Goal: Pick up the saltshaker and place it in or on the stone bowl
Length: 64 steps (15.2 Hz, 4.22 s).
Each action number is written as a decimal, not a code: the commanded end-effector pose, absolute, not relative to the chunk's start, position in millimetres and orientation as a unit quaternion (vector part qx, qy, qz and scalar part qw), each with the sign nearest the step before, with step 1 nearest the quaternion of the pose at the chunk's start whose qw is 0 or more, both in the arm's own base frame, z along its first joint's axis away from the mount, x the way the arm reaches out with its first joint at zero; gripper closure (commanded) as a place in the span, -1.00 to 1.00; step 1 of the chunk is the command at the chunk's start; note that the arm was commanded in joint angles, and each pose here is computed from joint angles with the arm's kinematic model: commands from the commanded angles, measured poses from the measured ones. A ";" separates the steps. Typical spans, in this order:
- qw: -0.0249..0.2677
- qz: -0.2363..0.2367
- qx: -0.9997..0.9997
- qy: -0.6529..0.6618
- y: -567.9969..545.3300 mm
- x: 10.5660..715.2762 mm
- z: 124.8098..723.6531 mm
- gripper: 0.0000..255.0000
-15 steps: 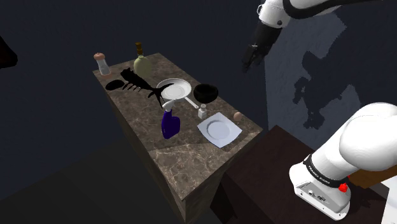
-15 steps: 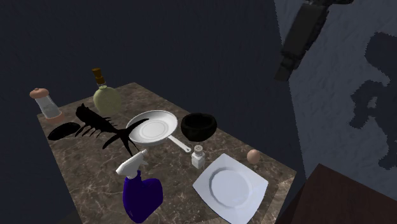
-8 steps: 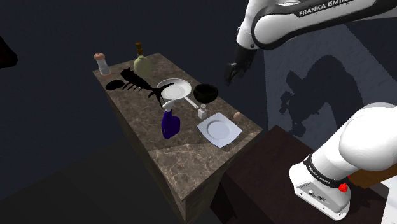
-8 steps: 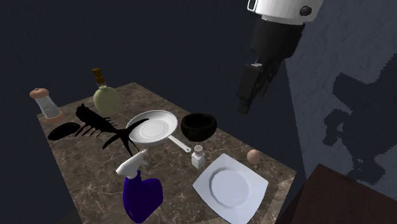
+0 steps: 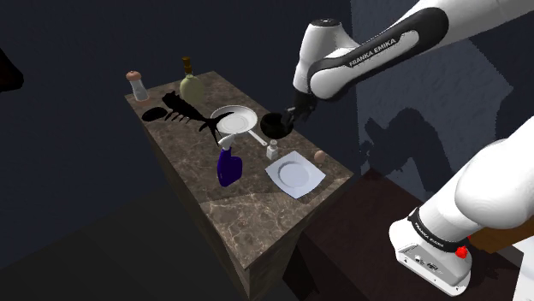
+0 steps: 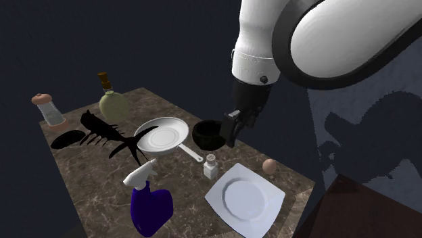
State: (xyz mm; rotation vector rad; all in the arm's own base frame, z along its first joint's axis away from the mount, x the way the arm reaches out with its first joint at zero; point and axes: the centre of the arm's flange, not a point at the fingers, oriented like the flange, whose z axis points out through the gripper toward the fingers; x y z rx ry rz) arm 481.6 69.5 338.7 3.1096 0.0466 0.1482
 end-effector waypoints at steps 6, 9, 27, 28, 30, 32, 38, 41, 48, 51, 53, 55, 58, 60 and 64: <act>0.036 0.046 0.998 0.005 83.2 525.0 255.9 -1.00; 0.046 0.045 0.998 0.000 87.8 543.9 220.8 -1.00; 0.055 0.044 0.998 -0.004 87.1 565.6 147.3 -1.00; 0.055 0.044 0.998 -0.004 87.1 565.6 147.3 -1.00; 0.055 0.044 0.998 -0.004 87.1 565.6 147.3 1.00; 0.055 0.044 0.998 -0.004 87.1 565.6 147.3 1.00; 0.055 0.044 0.998 -0.004 87.1 565.6 147.2 1.00; 0.055 0.044 0.998 -0.004 87.1 565.6 163.1 1.00; 0.055 0.044 0.998 -0.004 87.1 565.6 200.1 1.00; 0.055 0.044 0.998 -0.004 87.1 565.6 215.9 1.00; 0.055 0.044 0.998 -0.004 87.1 565.6 226.5 1.00; 0.055 0.044 0.998 -0.004 87.1 565.6 237.0 1.00; 0.055 0.044 0.998 -0.004 87.1 565.6 252.9 1.00; 0.055 0.044 0.998 -0.004 87.1 565.6 263.4 1.00; 0.055 0.044 0.998 -0.004 87.1 565.6 284.5 1.00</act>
